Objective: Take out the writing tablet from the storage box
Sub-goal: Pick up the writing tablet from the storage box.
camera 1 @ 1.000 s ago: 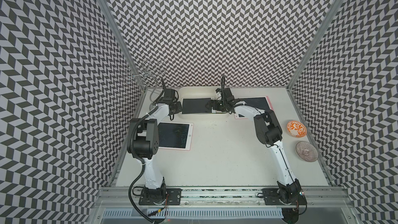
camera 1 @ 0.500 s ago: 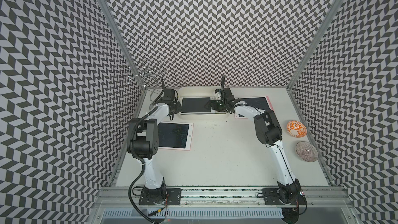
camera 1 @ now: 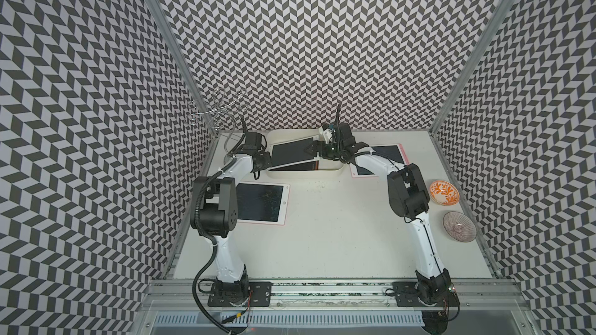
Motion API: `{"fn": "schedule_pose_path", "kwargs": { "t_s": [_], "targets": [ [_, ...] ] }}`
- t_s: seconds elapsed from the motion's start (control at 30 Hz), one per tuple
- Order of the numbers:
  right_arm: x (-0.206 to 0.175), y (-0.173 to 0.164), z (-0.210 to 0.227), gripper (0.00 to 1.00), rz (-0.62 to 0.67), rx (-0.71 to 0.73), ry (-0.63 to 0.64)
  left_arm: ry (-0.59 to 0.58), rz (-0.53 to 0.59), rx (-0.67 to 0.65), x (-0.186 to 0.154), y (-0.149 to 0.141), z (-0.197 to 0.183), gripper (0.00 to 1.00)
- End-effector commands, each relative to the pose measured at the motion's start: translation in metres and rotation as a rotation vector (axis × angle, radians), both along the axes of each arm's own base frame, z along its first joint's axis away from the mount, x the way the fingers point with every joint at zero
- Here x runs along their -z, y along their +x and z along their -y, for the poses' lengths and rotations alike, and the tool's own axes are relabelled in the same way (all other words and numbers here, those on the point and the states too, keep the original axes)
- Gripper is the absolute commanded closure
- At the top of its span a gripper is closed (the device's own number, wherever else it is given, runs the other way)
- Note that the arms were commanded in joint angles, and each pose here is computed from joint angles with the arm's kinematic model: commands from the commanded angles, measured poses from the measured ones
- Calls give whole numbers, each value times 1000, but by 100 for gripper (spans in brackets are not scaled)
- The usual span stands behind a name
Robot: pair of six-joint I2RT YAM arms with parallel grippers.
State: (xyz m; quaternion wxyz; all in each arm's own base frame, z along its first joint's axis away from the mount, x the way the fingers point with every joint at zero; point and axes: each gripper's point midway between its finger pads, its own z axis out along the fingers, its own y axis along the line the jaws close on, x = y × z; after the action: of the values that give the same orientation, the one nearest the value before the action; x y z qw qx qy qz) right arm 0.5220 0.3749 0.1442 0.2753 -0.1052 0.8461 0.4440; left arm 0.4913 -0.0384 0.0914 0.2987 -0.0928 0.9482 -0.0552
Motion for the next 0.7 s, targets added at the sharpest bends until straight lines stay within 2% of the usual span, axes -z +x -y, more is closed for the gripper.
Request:
{"fn": "schedule_pose_path", "kwargs": {
  "t_s": [0.0, 0.37, 0.5, 0.67],
  "targets": [
    [-53, -2, -6, 15, 108, -33, 90, -25, 6, 41, -3, 5, 12, 100],
    [-34, 5, 5, 18, 55, 19, 53, -24, 6, 37, -4, 5, 11, 100],
    [-28, 7, 8, 27, 29, 38, 48, -24, 5, 36, -4, 5, 10, 100],
    [-24, 5, 6, 49, 1, 41, 67, -24, 7, 36, -5, 5, 10, 100]
  ]
}}
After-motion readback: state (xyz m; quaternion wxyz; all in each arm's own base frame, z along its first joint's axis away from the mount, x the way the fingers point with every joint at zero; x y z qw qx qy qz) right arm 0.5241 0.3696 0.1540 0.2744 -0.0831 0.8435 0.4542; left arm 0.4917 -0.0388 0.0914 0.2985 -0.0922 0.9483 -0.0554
